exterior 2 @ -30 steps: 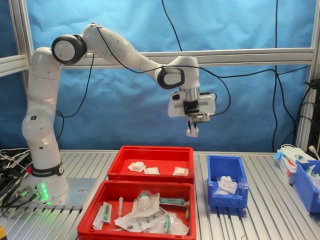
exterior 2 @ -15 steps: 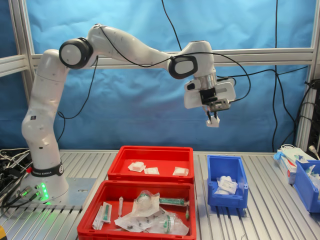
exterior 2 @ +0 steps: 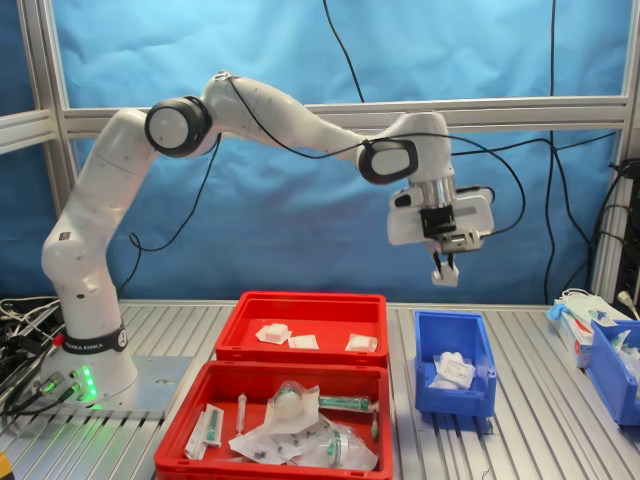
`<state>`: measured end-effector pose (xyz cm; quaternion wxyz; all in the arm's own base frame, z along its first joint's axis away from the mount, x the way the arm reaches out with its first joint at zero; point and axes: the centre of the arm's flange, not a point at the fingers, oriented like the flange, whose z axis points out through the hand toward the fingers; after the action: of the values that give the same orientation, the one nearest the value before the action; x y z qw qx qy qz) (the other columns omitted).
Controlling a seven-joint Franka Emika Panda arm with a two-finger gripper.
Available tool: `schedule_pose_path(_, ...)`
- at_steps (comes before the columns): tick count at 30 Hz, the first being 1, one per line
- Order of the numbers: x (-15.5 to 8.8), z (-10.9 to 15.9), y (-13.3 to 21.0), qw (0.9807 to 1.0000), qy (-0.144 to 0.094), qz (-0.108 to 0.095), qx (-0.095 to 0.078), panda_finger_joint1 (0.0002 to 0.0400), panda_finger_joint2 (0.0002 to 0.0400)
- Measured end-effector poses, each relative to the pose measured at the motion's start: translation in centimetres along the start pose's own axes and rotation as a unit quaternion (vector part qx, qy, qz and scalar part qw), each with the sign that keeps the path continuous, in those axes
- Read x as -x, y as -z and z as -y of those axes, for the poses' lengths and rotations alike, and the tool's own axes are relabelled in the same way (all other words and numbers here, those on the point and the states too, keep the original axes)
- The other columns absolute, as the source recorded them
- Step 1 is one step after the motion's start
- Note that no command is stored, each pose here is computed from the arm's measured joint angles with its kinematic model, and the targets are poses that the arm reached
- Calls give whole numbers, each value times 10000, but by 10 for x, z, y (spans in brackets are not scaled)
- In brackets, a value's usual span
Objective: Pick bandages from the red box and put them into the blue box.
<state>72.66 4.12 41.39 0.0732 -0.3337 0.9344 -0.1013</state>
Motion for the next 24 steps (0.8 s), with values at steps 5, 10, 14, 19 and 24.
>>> schedule_pose_path(5,-2,13,-22,9999,-57,-135,-78,73,73)
schedule_pose_path(10,-6,30,-39,9994,-139,-262,-205,73,73)
schedule_pose_path(14,-12,39,-46,9989,-198,-334,-263,73,73)
schedule_pose_path(19,-16,47,-48,9985,-245,-368,-317,73,73)
schedule_pose_path(24,-16,50,-45,9984,-258,-355,-350,73,73)
